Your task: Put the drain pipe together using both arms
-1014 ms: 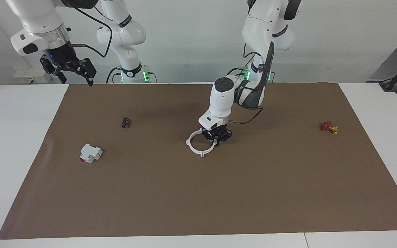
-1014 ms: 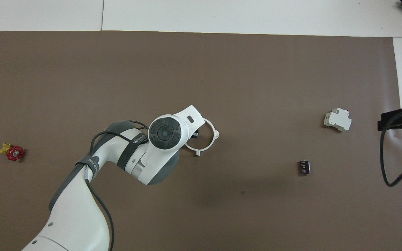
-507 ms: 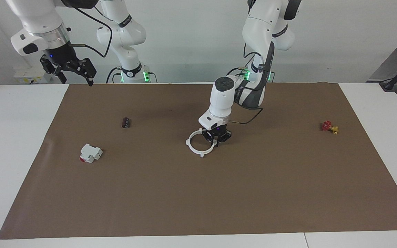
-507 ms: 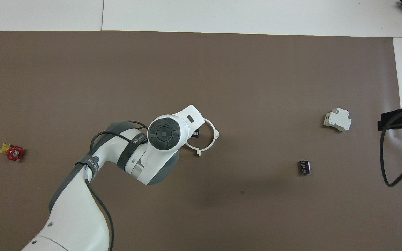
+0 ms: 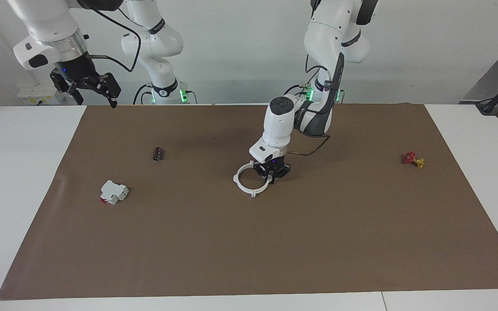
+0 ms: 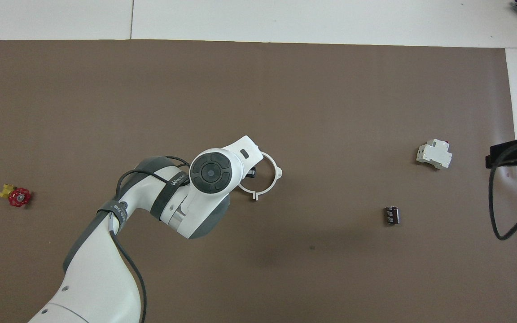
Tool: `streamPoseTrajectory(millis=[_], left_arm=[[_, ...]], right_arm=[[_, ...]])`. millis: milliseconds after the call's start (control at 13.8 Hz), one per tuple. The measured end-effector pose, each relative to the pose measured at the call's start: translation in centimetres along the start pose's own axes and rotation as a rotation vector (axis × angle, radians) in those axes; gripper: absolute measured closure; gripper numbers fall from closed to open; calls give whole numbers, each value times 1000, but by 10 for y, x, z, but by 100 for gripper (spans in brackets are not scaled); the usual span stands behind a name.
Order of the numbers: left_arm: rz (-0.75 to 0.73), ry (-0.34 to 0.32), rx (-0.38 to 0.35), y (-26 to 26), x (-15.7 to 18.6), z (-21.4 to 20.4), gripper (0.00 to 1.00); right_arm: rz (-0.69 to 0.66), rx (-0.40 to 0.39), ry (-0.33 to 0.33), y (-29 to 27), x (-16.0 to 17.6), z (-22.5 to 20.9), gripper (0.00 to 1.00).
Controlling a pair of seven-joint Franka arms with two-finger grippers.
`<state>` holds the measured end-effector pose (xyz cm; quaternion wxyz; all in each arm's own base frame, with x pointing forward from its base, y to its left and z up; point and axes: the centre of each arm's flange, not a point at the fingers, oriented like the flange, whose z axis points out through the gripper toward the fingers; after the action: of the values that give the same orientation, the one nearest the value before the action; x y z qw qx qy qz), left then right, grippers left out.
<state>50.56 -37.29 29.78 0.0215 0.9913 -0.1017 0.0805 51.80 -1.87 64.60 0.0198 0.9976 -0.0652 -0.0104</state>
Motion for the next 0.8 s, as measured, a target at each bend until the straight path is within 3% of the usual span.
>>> streamPoseTrajectory(millis=[796], left_arm=[[-45,-1,0,1,-1,0,79]], right_arm=[[0,0,0,0,0,0,0]])
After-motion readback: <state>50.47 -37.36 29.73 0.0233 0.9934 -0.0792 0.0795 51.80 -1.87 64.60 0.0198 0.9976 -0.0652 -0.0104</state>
